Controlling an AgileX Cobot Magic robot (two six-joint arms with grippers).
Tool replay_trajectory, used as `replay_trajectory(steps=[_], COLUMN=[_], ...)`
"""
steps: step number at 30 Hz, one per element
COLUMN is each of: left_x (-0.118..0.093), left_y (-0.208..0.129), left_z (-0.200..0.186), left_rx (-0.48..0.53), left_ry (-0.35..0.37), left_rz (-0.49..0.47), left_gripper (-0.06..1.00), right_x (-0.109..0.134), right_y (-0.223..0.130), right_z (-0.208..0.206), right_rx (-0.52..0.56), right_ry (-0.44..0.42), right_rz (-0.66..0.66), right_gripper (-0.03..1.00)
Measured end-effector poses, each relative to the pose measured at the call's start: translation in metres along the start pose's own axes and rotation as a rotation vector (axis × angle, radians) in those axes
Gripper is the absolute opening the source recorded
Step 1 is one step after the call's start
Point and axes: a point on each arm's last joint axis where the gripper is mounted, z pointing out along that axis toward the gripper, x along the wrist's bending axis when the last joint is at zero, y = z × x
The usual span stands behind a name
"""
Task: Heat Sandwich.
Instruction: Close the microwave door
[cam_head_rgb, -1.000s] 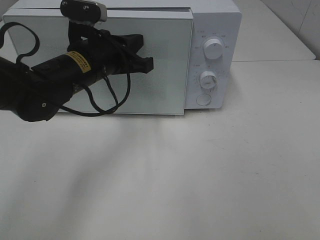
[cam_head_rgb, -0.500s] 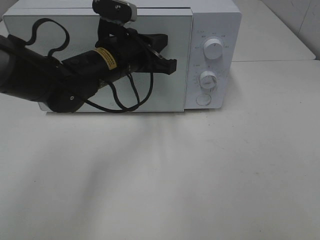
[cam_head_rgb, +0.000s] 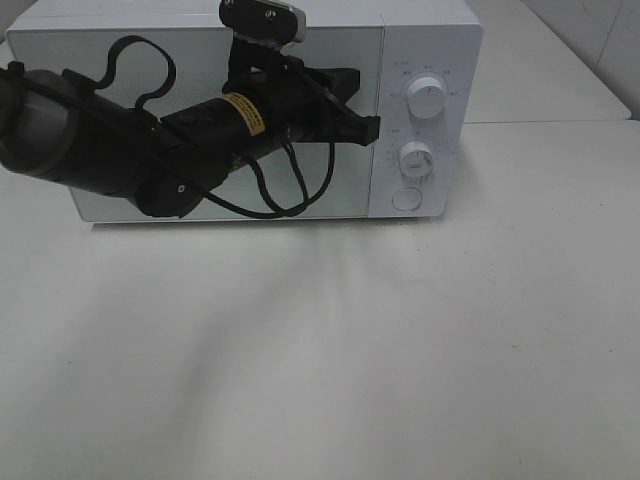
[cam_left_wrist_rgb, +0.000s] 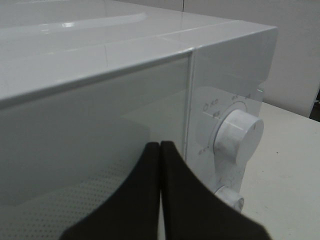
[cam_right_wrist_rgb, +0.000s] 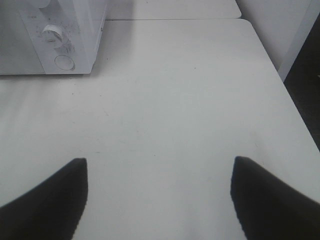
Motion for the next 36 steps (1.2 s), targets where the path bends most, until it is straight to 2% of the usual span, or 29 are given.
replay_trajectory(steps=[27, 36], left_x=[-0.002, 0.014], left_y=[0.004, 0.0], left_z=[-0.002, -0.039], left_rx=[0.03, 0.091], left_ry=[0.01, 0.119], left_rz=[-0.01, -0.1], left_gripper=[0.0, 0.0], right_x=[0.0, 0.0], right_y=[0.0, 0.0], right_z=[0.0, 0.0], right_rx=[0.0, 0.0], right_ry=[0.0, 0.0], right_rz=[0.0, 0.0], right_gripper=[0.76, 0.76])
